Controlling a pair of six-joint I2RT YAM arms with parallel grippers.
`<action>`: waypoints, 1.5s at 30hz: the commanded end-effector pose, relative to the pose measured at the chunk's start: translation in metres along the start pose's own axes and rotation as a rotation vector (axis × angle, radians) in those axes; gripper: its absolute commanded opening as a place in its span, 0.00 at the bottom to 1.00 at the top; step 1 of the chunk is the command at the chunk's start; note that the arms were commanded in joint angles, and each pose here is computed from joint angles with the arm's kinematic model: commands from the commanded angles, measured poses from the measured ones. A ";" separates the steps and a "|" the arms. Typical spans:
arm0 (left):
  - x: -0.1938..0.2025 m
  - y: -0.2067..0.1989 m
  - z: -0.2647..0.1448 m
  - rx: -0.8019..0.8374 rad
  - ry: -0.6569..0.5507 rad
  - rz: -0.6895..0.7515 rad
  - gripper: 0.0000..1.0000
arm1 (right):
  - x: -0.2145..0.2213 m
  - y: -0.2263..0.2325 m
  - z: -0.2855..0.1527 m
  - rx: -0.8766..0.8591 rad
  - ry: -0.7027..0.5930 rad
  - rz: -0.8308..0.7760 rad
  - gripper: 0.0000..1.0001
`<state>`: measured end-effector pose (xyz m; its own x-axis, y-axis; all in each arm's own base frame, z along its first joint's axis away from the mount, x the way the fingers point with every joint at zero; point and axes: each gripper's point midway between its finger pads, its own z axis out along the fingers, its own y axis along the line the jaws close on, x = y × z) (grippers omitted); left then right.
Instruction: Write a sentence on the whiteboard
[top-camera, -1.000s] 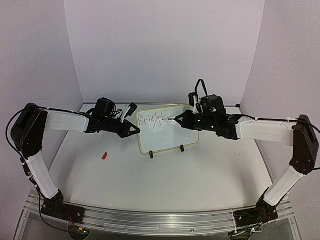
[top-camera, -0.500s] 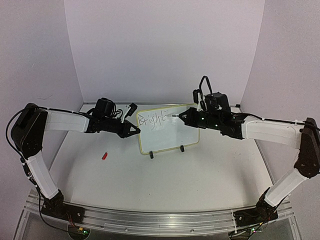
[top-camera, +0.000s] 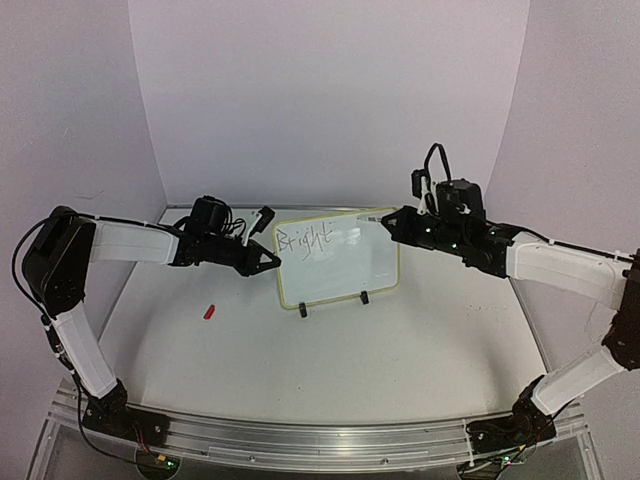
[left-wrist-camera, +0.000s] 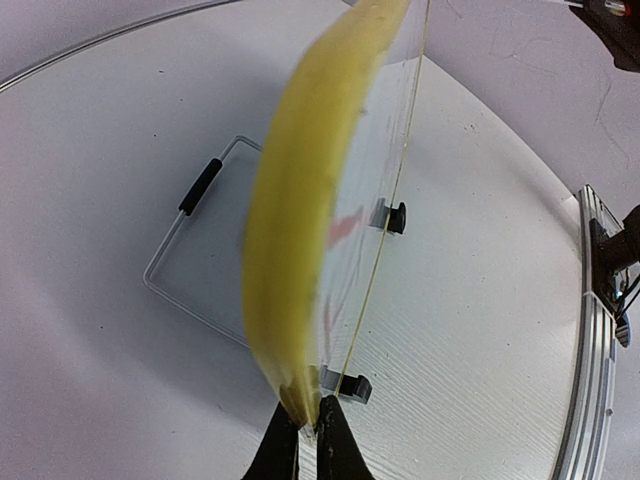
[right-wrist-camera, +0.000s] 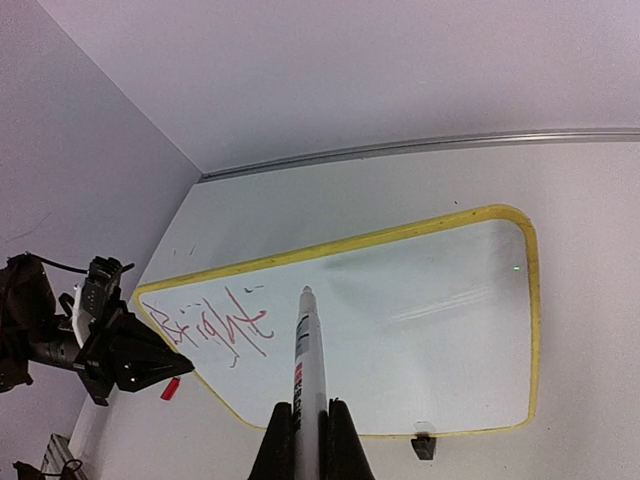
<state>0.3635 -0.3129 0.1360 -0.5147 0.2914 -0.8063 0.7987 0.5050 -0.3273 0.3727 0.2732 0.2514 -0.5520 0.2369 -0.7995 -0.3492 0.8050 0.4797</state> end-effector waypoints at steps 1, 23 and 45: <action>0.011 0.020 0.001 -0.093 0.037 0.009 0.00 | -0.005 -0.002 -0.001 -0.007 -0.007 -0.004 0.00; 0.012 0.021 0.001 -0.097 0.041 0.014 0.00 | -0.017 0.001 0.018 -0.037 -0.022 0.005 0.00; 0.009 0.022 0.005 -0.094 0.038 0.016 0.00 | 0.002 -0.002 0.030 -0.055 0.040 0.012 0.00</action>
<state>0.3638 -0.3130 0.1358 -0.5145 0.2906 -0.8068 0.7984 0.5056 -0.3270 0.3939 0.2872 0.2388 -0.5911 0.2192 -0.7763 -0.3755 0.7769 0.5054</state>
